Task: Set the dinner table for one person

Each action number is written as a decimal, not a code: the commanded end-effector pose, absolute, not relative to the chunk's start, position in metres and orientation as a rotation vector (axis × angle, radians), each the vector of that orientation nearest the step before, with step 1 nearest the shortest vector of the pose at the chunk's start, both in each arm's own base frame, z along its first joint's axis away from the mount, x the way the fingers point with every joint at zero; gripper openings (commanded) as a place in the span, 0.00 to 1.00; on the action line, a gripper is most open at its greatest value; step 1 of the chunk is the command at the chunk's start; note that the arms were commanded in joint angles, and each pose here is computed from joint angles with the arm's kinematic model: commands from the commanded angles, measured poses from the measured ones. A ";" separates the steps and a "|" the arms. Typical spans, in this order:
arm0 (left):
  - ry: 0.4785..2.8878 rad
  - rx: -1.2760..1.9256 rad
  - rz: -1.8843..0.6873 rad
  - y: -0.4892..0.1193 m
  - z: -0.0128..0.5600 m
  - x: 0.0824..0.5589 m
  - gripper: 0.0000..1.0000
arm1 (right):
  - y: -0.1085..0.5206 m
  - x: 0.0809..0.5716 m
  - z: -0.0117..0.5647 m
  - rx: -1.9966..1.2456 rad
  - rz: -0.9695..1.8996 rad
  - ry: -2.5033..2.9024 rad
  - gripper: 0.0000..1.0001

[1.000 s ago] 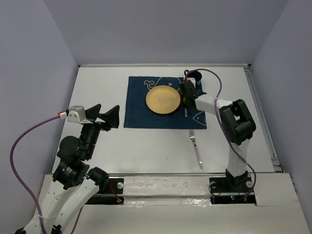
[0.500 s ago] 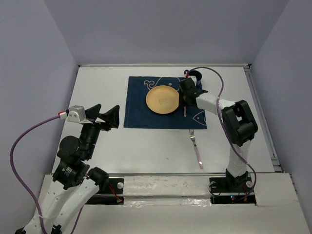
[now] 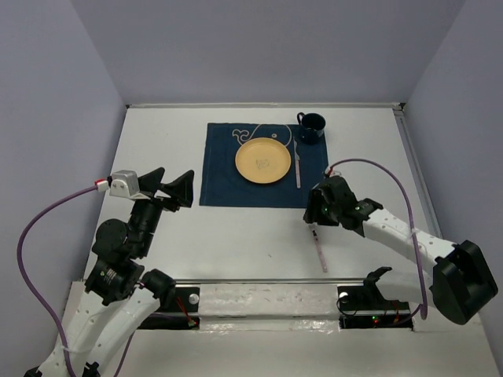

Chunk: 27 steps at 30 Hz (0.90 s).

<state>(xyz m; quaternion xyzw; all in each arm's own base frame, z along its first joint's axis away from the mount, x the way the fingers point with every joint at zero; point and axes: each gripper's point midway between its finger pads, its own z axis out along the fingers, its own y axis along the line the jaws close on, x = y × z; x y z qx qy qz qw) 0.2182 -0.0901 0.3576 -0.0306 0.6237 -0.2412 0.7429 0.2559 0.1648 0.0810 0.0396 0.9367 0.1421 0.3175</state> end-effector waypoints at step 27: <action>1.291 -0.060 -0.570 -0.089 0.376 0.209 0.99 | 0.271 0.281 0.167 -0.022 0.473 2.316 0.00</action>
